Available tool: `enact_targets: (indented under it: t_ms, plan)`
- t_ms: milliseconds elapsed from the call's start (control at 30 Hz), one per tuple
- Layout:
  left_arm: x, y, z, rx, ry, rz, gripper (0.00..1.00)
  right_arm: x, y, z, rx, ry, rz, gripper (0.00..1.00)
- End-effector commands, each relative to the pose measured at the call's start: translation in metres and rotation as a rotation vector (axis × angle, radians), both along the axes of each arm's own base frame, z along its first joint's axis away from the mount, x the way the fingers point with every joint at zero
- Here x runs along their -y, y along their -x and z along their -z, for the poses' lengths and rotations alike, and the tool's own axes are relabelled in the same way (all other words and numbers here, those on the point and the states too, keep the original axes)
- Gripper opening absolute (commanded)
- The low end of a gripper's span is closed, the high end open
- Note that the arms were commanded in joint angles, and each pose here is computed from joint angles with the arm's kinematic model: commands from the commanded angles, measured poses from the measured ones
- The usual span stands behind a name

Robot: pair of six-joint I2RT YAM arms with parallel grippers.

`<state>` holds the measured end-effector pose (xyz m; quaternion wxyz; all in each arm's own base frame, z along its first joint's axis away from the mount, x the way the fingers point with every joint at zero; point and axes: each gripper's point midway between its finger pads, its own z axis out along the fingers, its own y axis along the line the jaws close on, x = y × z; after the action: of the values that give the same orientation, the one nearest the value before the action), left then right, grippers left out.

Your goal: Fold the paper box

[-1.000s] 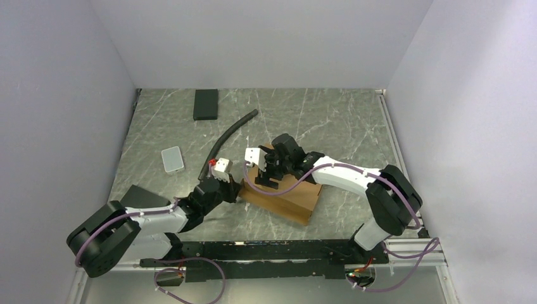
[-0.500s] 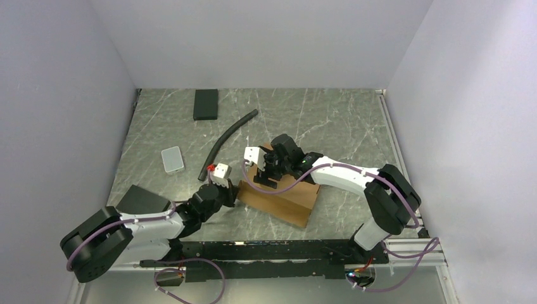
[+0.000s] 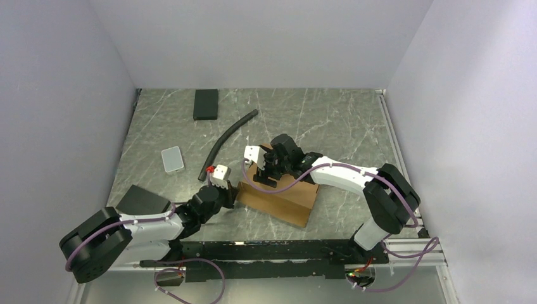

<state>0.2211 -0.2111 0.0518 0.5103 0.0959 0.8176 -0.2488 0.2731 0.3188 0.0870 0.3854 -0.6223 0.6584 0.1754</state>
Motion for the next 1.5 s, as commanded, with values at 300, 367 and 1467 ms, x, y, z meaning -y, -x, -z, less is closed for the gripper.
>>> enact_targets:
  t_ms: [300, 367, 1467]
  plan:
    - [0.019, 0.001, -0.012, 0.043, 0.016, 0.088, 0.0, 0.014, -0.007, 0.02, -0.018, 0.07, 0.057, 0.74]
    - [0.02, 0.002, -0.008, 0.032, 0.004, 0.095, 0.0, 0.014, -0.007, 0.021, -0.02, 0.073, 0.06, 0.74]
    - [0.007, 0.012, 0.002, -0.028, 0.008, 0.022, 0.0, 0.017, -0.01, 0.031, -0.038, 0.109, 0.087, 0.73]
